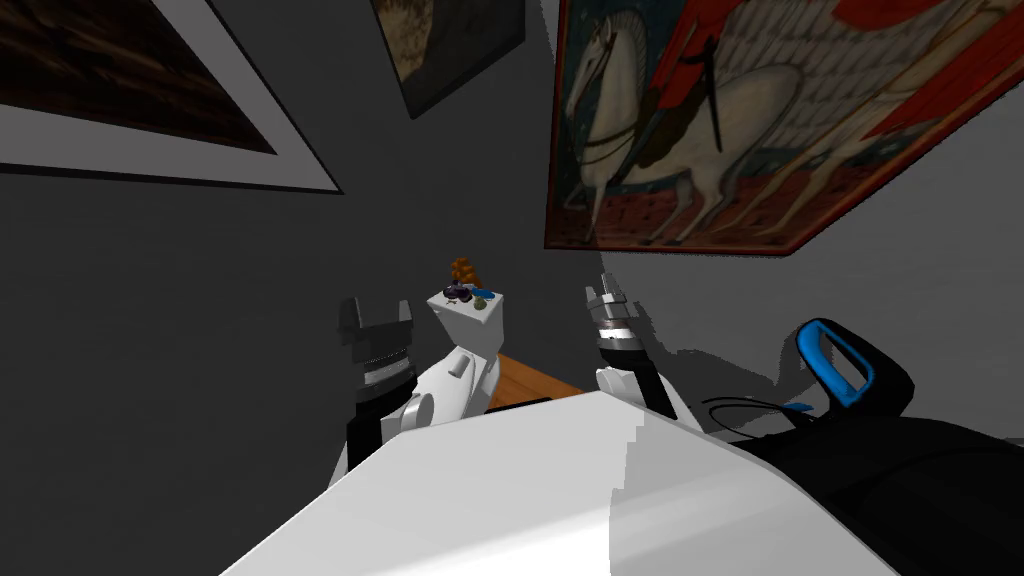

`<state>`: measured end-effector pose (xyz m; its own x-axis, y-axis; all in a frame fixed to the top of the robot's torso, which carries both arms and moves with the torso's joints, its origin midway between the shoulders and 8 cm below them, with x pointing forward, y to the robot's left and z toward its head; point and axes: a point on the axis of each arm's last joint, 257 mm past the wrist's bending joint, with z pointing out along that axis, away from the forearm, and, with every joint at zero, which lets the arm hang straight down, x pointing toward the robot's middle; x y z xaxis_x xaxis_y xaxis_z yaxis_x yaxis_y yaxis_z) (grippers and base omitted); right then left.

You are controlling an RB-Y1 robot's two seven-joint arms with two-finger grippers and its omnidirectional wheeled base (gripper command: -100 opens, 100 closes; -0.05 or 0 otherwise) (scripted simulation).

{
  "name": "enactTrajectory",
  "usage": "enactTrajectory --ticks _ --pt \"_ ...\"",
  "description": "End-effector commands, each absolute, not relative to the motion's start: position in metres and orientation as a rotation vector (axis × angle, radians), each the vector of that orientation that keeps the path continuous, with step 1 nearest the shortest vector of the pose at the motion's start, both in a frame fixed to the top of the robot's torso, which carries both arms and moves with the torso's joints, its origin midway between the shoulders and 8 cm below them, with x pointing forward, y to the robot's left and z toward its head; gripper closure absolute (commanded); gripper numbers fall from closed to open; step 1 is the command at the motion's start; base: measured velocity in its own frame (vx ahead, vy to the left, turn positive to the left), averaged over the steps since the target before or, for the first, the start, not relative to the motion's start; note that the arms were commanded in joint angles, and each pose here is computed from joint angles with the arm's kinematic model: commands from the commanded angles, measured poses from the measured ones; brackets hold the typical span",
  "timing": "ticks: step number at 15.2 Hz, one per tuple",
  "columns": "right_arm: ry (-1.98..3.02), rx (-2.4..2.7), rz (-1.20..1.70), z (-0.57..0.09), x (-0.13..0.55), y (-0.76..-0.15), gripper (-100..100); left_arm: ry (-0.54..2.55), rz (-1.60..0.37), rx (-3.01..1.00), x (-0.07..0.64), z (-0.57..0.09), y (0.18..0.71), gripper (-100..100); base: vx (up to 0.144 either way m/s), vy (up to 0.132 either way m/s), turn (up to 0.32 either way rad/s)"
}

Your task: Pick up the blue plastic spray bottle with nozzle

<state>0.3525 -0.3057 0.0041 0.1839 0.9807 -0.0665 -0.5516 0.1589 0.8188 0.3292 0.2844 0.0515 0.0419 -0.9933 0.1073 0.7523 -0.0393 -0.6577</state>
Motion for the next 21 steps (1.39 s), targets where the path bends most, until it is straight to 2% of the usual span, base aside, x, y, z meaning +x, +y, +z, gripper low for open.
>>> enactTrajectory --ticks 1,21 --pt "0.711 0.754 1.238 0.004 0.353 -0.306 0 0.516 -1.499 -0.646 0.336 0.047 0.279 -100 -0.002 -0.005 -0.026" --pt "0.711 0.754 1.238 0.004 0.353 -0.306 0 0.996 -1.449 -0.823 0.473 -0.065 0.231 -100 -0.007 -0.028 -0.049"
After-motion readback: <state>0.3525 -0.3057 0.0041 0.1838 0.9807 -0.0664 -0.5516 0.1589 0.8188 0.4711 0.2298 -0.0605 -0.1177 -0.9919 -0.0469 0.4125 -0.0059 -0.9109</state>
